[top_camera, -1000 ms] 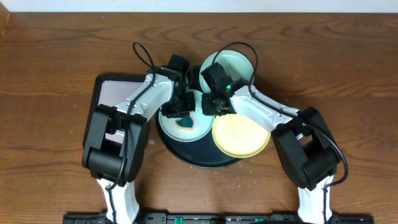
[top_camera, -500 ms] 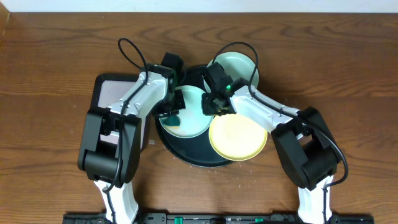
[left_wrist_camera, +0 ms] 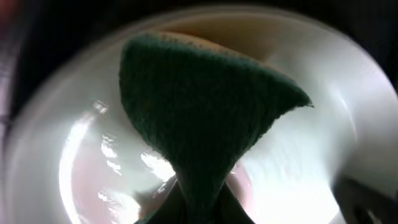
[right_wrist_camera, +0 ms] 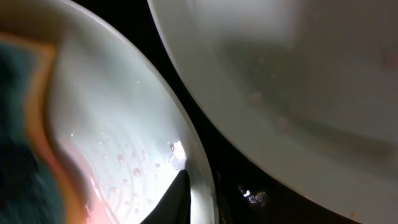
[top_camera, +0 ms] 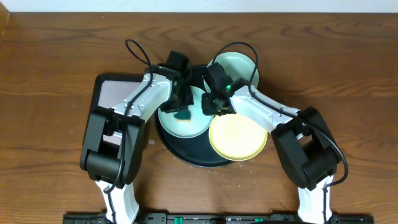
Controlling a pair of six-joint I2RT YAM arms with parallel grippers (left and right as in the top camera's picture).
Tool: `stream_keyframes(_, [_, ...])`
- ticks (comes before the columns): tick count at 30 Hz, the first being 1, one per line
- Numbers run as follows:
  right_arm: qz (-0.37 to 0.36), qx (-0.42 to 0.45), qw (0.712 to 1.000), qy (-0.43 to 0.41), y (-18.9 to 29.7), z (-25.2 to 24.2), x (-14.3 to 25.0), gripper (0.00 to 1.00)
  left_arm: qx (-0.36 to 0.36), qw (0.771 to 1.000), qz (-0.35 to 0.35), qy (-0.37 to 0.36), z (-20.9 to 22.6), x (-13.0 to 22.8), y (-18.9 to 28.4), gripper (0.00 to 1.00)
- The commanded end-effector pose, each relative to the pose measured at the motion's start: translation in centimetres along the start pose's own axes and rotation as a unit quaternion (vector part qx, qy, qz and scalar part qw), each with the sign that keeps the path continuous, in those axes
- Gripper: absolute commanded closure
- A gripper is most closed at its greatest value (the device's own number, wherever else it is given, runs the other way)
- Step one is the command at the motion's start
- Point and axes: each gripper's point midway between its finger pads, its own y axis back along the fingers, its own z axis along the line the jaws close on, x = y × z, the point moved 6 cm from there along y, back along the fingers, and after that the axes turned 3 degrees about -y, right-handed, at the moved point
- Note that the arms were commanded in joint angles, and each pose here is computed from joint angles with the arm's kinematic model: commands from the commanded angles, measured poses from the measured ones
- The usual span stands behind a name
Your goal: Clean dirty plates on tray and stack at the side
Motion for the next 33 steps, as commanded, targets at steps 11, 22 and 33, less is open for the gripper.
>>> stream_keyframes(11, [0.033, 0.001, 0.999, 0.009, -1.4, 0.0, 1.3, 0.99, -0.102, 0.994, -0.031, 0.0, 2.8, -0.3, 1.8, 0.93])
stream_keyframes(22, [0.043, -0.05, 0.997, 0.042, -0.5, 1.1, 1.0, 0.99, -0.04, 0.985, -0.161, 0.039, 3.5, -2.5, 14.2, 0.93])
stream_keyframes(33, [-0.088, -0.034, 0.992, 0.078, 7.8, 2.1, -2.0, 0.99, -0.051, 0.962, -0.241, 0.116, 10.9, -2.7, 20.8, 0.93])
